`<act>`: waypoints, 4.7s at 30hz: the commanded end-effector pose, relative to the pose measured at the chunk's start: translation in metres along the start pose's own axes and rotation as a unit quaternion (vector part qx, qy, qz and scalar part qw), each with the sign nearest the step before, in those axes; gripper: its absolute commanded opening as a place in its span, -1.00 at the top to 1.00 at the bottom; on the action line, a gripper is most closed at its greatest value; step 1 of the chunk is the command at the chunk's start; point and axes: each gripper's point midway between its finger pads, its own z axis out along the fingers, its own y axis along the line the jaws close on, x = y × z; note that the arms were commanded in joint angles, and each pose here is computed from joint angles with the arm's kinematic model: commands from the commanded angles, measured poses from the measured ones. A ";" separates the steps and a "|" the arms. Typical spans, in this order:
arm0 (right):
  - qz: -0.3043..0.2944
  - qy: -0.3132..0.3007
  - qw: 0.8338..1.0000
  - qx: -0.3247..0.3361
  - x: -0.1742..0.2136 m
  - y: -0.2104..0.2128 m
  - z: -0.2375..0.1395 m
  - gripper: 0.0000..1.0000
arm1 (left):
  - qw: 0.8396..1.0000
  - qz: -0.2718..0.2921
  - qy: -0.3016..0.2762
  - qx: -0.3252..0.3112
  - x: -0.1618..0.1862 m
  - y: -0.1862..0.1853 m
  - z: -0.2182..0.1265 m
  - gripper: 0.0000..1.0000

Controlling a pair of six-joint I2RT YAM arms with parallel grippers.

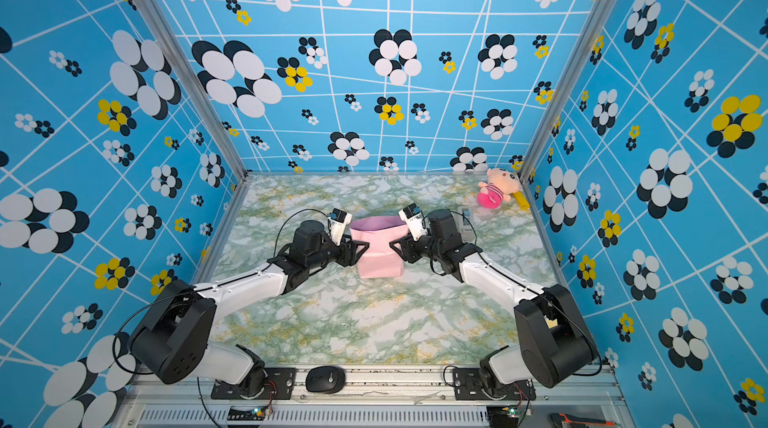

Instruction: Wrap the gift box in paper

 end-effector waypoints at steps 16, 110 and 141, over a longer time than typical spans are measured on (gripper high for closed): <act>0.019 0.001 0.996 0.092 0.013 -0.017 0.008 0.19 | 0.997 0.023 0.047 -0.055 0.034 0.016 0.011 -0.07; 0.118 0.018 0.991 0.062 0.015 0.028 0.031 0.57 | 0.996 0.051 0.060 -0.050 0.038 0.005 0.010 -0.05; 0.227 0.097 0.964 0.094 0.061 -0.010 0.039 0.89 | 0.996 0.050 0.026 -0.065 0.017 0.006 -0.007 -0.22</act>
